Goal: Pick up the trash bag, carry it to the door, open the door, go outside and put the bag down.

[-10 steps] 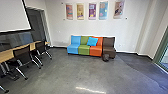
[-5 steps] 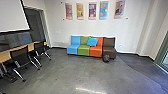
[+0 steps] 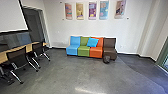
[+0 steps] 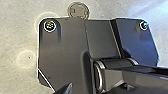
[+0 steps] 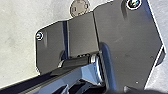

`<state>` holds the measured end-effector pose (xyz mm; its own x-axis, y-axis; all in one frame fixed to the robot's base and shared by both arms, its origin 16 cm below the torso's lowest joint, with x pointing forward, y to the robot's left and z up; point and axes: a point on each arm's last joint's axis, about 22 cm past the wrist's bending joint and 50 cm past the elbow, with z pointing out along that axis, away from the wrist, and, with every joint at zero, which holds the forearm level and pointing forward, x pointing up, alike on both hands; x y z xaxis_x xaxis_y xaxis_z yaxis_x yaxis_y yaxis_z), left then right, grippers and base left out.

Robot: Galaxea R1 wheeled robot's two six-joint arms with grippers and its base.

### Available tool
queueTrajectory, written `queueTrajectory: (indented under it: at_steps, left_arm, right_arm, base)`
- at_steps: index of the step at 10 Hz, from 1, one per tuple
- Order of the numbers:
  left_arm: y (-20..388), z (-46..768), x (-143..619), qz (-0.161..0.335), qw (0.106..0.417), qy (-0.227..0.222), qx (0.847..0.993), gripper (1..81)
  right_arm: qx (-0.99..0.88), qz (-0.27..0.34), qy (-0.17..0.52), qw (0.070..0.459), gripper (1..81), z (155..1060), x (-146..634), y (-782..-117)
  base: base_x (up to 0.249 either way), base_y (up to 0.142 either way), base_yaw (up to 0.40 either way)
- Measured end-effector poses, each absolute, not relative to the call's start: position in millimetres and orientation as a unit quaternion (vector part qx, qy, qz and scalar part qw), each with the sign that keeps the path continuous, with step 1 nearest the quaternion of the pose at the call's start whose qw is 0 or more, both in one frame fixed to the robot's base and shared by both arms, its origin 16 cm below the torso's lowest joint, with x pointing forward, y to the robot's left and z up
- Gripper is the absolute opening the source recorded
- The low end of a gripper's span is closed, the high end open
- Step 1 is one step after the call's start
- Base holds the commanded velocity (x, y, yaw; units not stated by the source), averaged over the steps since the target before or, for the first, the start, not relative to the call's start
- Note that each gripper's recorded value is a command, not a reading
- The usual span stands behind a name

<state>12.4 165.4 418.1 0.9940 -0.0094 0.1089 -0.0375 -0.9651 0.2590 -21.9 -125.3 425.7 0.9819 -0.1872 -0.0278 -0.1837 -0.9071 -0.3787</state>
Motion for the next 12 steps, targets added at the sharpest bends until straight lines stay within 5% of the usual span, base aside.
queueTrajectory:
  at_steps: [12]
  left_arm:
    - [163.9,418.4,14.9,0.056,0.132,-0.002,0.990,81.1]
  right_arm:
    - [-0.977,-0.010,0.094,0.194,81.1,425.5,-13.3,-125.4]
  base:
    - [0.142,-0.080,0.000]
